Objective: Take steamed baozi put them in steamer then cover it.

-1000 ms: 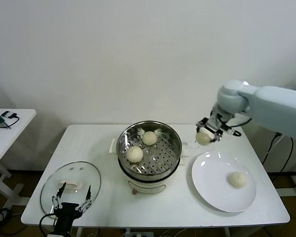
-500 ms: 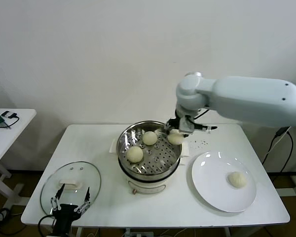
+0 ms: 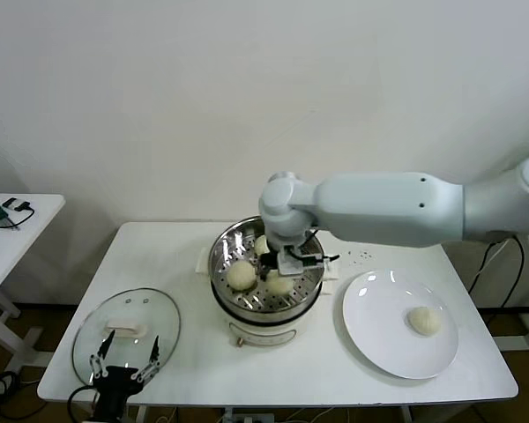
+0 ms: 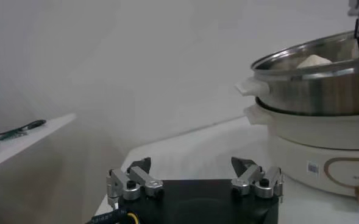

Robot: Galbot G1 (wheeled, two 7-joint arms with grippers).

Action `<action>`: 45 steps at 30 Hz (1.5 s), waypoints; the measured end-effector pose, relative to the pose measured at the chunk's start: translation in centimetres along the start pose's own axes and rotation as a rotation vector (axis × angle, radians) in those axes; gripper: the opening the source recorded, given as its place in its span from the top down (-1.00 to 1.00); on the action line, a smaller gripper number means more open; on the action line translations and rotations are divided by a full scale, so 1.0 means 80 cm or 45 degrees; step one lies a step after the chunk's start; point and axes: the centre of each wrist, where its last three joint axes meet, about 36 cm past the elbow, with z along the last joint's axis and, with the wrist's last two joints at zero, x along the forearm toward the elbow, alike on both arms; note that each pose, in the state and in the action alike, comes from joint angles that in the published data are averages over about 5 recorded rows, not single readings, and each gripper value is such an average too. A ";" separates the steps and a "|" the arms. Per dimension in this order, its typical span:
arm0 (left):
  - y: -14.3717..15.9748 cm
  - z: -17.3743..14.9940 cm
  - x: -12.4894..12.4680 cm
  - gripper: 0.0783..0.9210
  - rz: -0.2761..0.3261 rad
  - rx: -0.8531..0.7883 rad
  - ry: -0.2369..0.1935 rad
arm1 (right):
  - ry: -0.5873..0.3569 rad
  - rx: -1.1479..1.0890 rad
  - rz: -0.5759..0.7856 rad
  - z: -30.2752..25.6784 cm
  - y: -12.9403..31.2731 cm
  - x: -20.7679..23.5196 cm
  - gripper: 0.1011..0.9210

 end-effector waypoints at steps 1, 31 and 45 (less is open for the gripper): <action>0.000 0.000 0.000 -0.77 0.000 -0.001 0.001 | -0.007 0.005 0.000 -0.002 -0.002 -0.003 -0.41; 0.000 -0.005 -0.006 -0.77 0.014 -0.017 -0.017 | 0.098 -0.258 0.105 0.054 0.067 0.042 -0.76; 0.004 -0.009 -0.005 -0.77 0.016 -0.036 -0.029 | 0.088 -1.232 0.150 0.064 0.281 0.055 -0.76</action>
